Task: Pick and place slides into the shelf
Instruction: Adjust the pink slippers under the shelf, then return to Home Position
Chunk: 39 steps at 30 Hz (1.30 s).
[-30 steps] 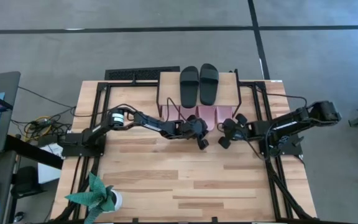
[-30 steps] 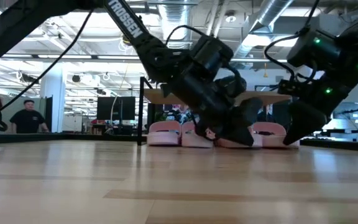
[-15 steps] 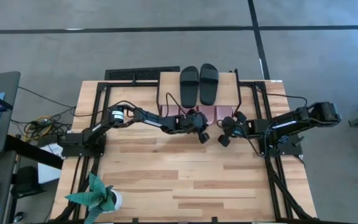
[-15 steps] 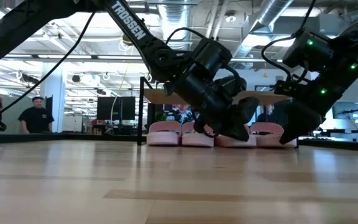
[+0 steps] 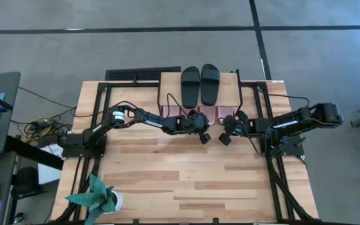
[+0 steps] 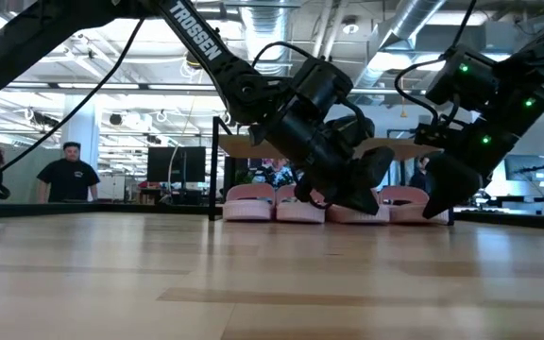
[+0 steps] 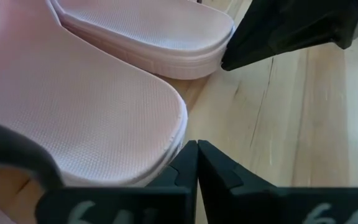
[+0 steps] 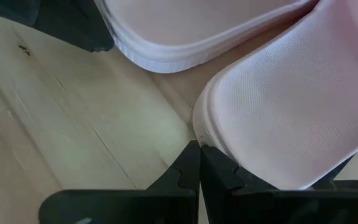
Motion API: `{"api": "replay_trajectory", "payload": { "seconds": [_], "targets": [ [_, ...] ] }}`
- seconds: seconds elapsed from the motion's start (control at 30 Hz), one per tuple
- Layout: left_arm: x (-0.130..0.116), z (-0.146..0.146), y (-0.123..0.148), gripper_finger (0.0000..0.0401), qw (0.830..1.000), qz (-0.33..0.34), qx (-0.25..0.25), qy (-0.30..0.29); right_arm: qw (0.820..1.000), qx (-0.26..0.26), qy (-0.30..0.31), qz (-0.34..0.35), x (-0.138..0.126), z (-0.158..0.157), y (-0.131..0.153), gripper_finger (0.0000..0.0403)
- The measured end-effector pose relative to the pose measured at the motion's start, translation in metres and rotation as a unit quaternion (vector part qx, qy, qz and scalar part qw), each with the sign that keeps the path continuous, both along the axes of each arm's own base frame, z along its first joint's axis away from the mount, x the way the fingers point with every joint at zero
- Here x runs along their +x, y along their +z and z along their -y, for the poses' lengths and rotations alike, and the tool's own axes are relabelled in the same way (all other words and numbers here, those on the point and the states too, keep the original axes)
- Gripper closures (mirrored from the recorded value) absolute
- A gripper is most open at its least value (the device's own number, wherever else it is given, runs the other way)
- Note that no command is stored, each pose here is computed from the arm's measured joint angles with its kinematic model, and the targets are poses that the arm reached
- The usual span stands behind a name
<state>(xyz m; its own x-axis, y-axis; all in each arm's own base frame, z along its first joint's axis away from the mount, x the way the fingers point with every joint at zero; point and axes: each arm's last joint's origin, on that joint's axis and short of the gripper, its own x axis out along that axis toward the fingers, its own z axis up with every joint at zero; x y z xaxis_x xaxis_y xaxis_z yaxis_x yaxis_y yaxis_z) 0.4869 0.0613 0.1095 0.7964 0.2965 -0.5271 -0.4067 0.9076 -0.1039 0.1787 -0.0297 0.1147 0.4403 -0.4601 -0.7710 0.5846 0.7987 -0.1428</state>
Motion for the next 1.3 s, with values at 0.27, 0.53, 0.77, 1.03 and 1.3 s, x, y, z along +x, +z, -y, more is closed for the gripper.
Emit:
{"api": "replay_trajectory", "payload": {
  "seconds": [0.27,0.53,0.77,1.03,1.3],
  "targets": [
    [0.000,-0.001,0.001,0.0401,1.000,0.003,0.003,0.005,1.000,0.001,0.000,0.001,0.000,0.000,0.000,0.0403],
    [0.000,0.001,0.001,0.0401,1.000,0.004,0.002,0.004,1.000,0.003,0.002,0.010,0.002,0.000,0.001,0.0403],
    [0.006,0.008,0.008,0.0401,1.000,0.014,-0.001,-0.001,1.000,0.018,0.011,0.013,0.002,-0.001,0.001,0.0388],
    [0.016,0.014,0.025,0.0401,0.999,-0.008,0.024,-0.025,0.998,0.042,0.025,0.025,0.002,-0.003,0.003,0.0360],
    [0.018,0.027,0.043,0.0401,0.997,-0.048,0.027,-0.045,0.995,0.049,0.057,0.061,-0.004,-0.013,0.021,0.0355]
  ]
}}
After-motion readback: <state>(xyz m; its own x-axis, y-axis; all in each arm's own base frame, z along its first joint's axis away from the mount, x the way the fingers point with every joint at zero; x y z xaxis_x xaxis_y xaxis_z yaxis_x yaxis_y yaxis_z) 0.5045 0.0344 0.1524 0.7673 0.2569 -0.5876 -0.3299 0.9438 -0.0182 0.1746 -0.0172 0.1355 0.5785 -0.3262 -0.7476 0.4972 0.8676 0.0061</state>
